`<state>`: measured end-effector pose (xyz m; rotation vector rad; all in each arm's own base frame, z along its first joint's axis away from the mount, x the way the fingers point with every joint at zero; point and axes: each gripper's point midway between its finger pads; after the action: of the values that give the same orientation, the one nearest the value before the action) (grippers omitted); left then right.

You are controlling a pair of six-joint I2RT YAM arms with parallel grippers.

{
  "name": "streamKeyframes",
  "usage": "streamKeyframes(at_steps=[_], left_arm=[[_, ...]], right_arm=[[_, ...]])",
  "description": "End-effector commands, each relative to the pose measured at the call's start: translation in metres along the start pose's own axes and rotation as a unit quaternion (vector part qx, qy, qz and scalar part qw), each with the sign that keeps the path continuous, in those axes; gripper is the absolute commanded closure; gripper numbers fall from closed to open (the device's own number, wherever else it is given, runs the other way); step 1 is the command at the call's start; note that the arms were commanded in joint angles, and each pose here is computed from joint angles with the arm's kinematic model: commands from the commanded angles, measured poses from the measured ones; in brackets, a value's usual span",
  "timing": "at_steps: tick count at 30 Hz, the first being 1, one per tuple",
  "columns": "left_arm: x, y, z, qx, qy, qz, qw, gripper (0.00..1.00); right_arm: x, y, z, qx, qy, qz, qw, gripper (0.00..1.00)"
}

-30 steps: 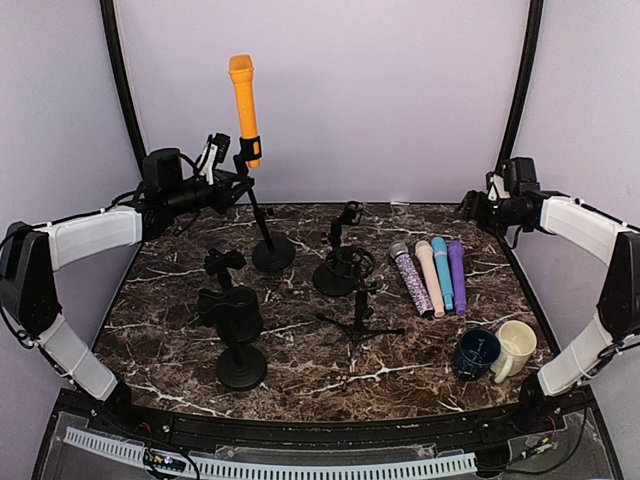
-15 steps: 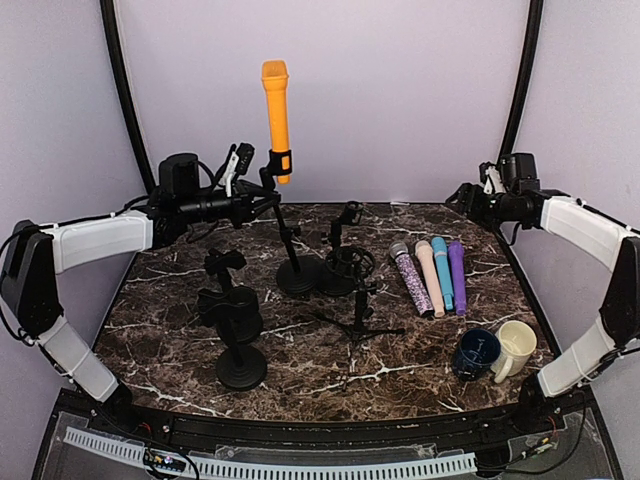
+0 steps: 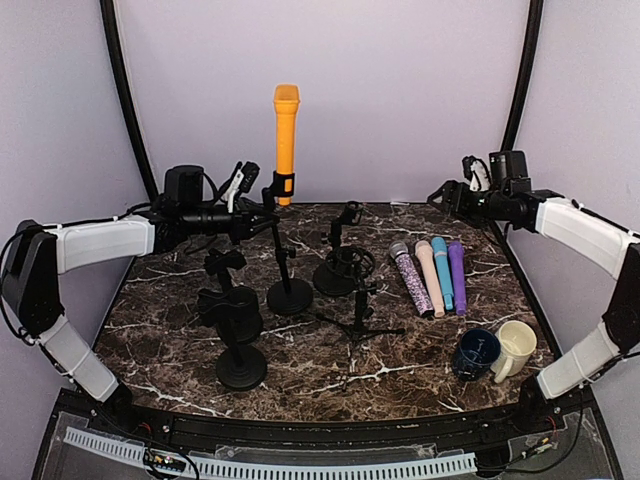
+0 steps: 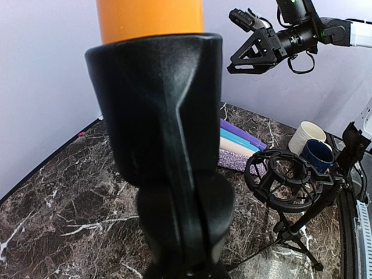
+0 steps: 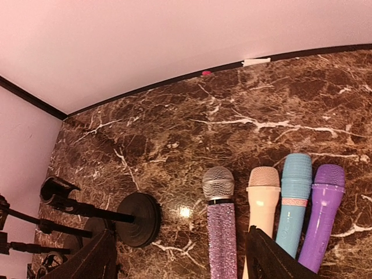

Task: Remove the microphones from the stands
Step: Place the microphone stand with the microphone at the center of the board, then hold the microphone stand with the microphone at the center of the board.

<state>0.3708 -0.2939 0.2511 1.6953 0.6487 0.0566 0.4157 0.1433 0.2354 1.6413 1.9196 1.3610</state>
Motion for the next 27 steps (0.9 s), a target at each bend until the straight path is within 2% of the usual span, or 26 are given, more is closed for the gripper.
streamKeyframes(at_steps=[1, 4, 6, 8, 9, 16, 17, 22, 27], left_arm=[[-0.013, 0.017, -0.003, -0.025, -0.030, 0.046, 0.998, 1.00], [-0.012, 0.011, 0.000, -0.013, -0.033, 0.043, 0.998, 0.95], [-0.011, 0.009, 0.000, -0.008, -0.034, 0.045, 0.998, 0.88], [-0.010, 0.006, 0.000, -0.001, -0.029, 0.046, 0.999, 0.78], [-0.009, 0.005, 0.000, 0.001, -0.025, 0.047, 0.999, 0.69], [-0.011, 0.005, -0.004, 0.007, -0.016, 0.053, 0.998, 0.44], [-0.013, 0.009, -0.006, 0.003, -0.015, 0.056, 0.998, 0.36], [-0.026, 0.034, -0.020, -0.018, -0.011, 0.064, 0.998, 0.12], [-0.037, 0.057, -0.029, -0.029, -0.006, 0.056, 0.998, 0.07]], right_arm=[[0.049, 0.024, -0.020, -0.059, 0.076, -0.048, 0.994, 0.22], [0.078, 0.026, -0.028, -0.073, 0.114, -0.080, 0.988, 0.21], [0.098, 0.025, -0.034, -0.080, 0.142, -0.103, 0.981, 0.21], [0.117, 0.023, -0.037, -0.085, 0.165, -0.124, 0.975, 0.21], [0.126, 0.020, -0.038, -0.085, 0.176, -0.132, 0.972, 0.21], [0.175, 0.005, -0.031, -0.077, 0.232, -0.173, 0.954, 0.22], [0.181, 0.003, -0.030, -0.075, 0.235, -0.180, 0.952, 0.22], [0.201, -0.006, -0.020, -0.060, 0.239, -0.207, 0.947, 0.21], [0.210, -0.017, -0.012, -0.051, 0.238, -0.215, 0.946, 0.21]])
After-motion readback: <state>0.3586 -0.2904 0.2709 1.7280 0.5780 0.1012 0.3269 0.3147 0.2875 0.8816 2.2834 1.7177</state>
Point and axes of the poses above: each gripper's point midway between its finger pads, its own z axis out along the fingers, its own x axis along the line the jaws close on, y = z × x, and after that the axes turned 12 degrees about -z, right-handed
